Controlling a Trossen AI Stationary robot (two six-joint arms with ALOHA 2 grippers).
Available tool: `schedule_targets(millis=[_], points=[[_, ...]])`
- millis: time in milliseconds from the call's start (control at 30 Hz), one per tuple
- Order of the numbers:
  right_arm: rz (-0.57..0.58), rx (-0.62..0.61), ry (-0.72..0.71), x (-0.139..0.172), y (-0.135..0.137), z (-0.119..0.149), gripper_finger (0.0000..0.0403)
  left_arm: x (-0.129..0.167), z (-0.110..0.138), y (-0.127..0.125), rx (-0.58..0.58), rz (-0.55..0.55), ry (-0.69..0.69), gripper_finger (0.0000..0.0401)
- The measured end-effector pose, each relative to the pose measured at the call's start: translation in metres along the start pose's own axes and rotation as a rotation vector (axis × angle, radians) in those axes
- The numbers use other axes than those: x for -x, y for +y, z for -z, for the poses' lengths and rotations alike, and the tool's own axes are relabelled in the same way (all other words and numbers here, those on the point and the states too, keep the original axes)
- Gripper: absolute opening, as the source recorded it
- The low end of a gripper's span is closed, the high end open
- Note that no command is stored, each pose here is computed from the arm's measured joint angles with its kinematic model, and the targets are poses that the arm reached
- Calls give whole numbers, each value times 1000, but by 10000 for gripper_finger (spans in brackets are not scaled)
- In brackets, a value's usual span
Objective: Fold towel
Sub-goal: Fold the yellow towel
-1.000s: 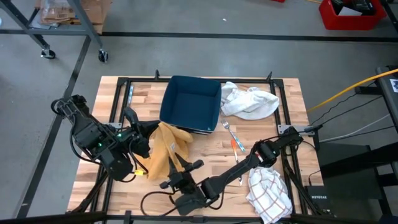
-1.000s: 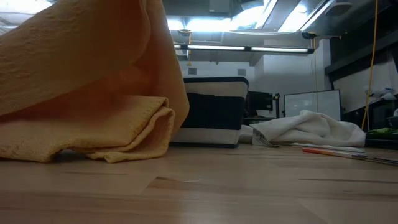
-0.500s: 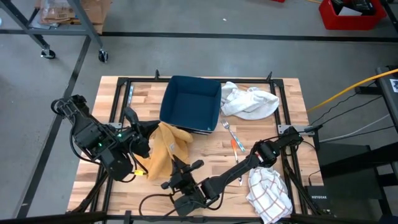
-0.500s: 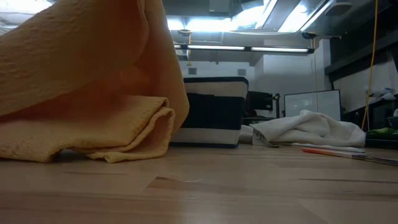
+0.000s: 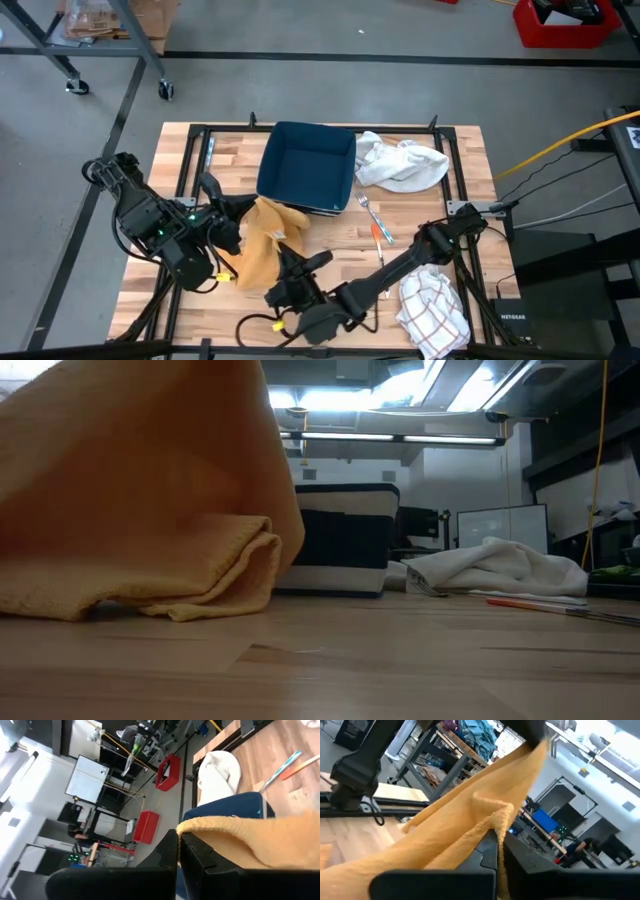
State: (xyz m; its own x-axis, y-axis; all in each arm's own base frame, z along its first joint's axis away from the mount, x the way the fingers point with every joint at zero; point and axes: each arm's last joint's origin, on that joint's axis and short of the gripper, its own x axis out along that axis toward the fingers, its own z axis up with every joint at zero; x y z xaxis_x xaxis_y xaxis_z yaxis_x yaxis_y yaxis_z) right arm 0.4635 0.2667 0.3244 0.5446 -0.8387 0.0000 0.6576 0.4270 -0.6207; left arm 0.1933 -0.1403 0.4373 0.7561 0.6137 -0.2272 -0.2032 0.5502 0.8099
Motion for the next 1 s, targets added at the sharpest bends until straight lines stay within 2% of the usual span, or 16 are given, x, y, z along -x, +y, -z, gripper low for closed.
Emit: schedule_targets(millis=[100,333,600,800,1000], points=[[-6,65,-5,4,-18,-9,7,1,0,-1,37,29,-2,1],[-11,109,-10,7,-49,-20,5,1,0,-5,161,148,12,1],[-24,151,-22,16,-59,-22,5,2,1,-10,210,325,45,4],[-47,166,-44,32,-61,-22,8,1,9,-23,263,424,132,64],[-58,180,-55,39,-61,-21,6,-6,24,-57,382,447,256,132]])
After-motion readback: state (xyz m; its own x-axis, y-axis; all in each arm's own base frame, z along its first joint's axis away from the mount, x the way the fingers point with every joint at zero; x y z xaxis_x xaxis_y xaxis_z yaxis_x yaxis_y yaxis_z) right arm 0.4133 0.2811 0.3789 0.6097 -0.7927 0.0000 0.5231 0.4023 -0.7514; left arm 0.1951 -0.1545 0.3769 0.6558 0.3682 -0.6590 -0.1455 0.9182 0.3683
